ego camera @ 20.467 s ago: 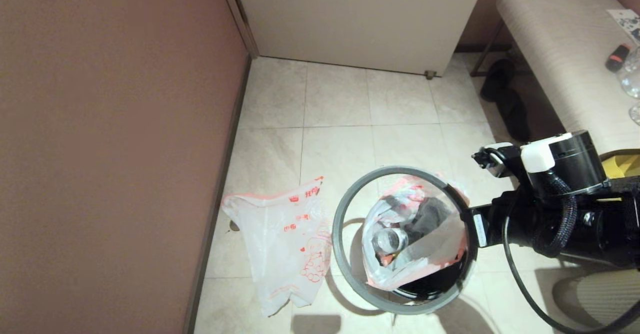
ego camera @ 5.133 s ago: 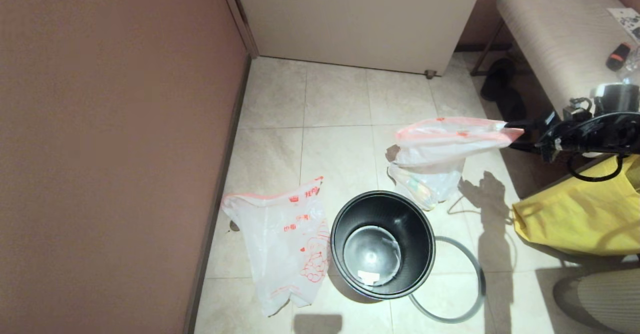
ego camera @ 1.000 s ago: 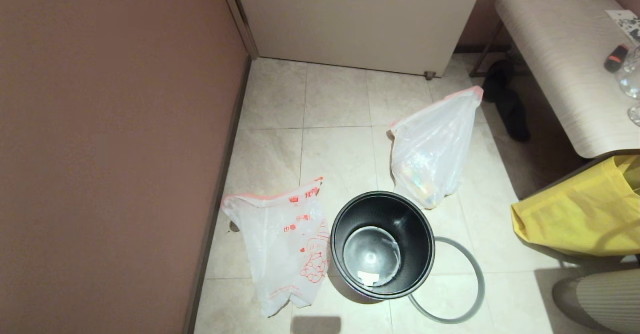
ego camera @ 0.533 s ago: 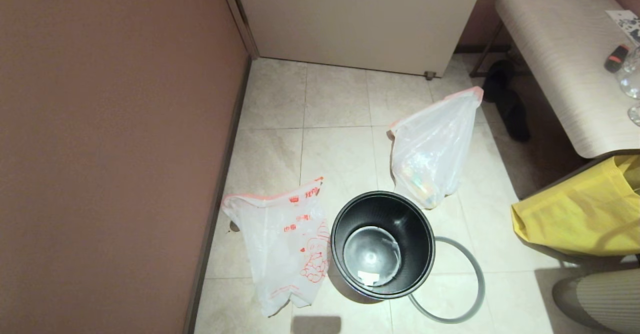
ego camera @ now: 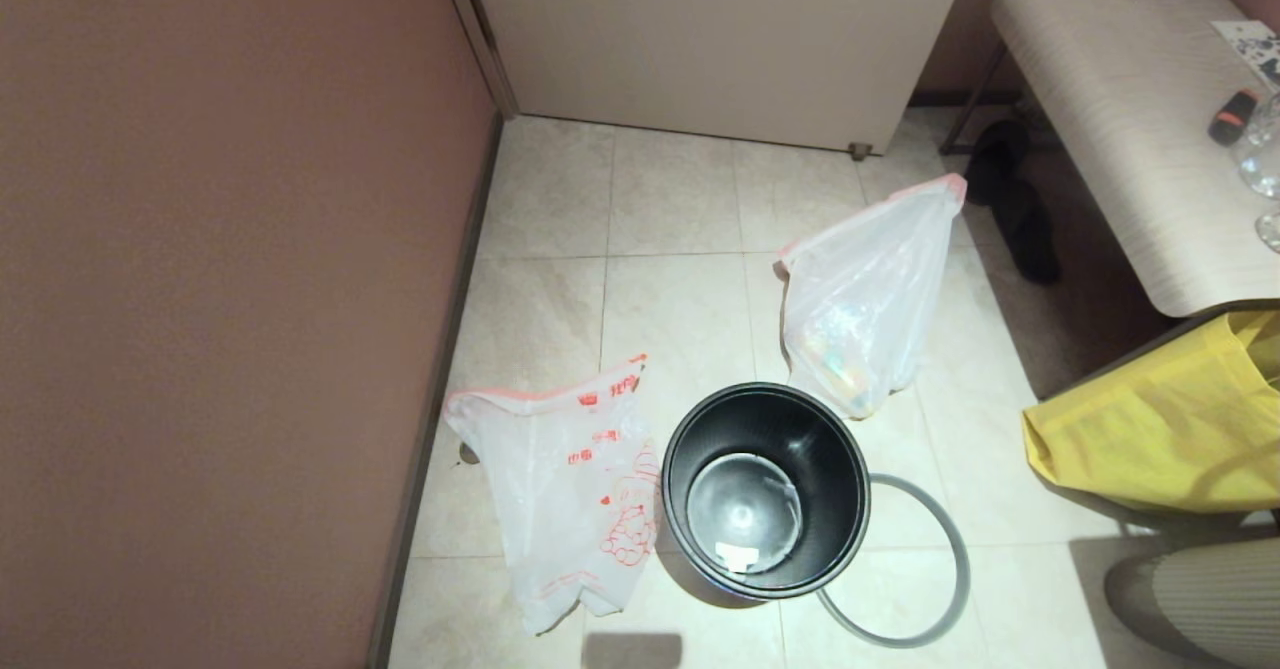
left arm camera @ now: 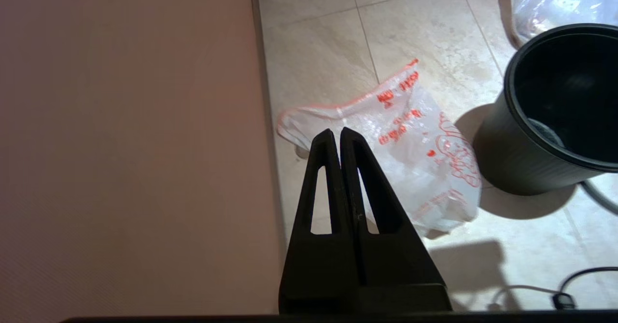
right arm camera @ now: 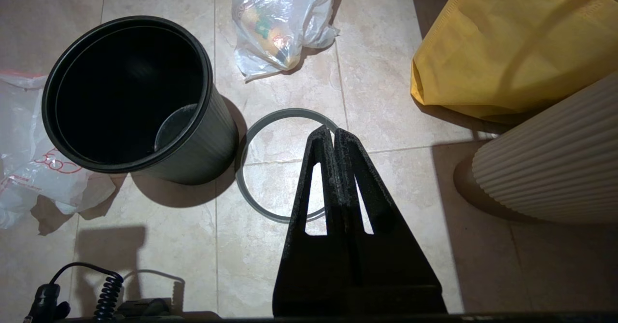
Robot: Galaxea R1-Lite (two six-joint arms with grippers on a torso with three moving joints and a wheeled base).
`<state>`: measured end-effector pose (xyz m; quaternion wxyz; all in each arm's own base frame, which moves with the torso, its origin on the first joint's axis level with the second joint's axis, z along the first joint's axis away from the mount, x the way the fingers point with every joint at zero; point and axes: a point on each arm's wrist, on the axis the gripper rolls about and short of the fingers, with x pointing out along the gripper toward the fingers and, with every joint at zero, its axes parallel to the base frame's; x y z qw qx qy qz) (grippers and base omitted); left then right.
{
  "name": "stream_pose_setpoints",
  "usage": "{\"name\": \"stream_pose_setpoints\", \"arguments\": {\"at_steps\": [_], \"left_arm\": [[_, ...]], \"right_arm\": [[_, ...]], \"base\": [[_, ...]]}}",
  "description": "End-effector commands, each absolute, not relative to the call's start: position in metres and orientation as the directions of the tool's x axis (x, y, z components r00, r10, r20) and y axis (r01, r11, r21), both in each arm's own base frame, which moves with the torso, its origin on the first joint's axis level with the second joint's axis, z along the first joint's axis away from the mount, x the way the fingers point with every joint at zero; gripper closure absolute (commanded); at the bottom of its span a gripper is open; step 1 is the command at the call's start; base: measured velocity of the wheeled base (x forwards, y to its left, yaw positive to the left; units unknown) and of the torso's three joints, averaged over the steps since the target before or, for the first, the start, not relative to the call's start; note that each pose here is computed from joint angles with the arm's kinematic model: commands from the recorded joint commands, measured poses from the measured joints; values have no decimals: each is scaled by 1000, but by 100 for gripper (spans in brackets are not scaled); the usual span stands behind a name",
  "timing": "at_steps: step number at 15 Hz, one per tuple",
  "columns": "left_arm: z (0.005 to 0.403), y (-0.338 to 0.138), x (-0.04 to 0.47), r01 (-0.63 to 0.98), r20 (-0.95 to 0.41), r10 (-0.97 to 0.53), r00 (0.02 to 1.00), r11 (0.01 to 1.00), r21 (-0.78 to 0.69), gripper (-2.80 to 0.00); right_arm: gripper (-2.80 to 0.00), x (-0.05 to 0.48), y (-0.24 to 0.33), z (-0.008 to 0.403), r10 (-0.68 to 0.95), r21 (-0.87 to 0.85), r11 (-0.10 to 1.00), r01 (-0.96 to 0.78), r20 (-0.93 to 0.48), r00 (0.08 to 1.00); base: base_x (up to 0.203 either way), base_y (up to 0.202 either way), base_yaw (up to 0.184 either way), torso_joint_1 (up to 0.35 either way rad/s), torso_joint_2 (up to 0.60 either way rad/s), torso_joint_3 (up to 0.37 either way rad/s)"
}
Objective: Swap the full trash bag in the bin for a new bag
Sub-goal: Pick up a new trash bag
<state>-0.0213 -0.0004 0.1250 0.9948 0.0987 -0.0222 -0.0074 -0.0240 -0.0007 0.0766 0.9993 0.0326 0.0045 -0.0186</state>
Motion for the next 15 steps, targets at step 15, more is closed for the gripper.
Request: {"name": "stream_pose_setpoints", "arguments": {"at_steps": [15], "left_arm": [[189, -53, 239, 248, -586, -76, 806, 944, 218, 0]], "right_arm": [[0, -24, -1, 77, -37, 65, 997, 38, -12, 999]], "base": [[0, 0, 0, 0, 0, 0]]}}
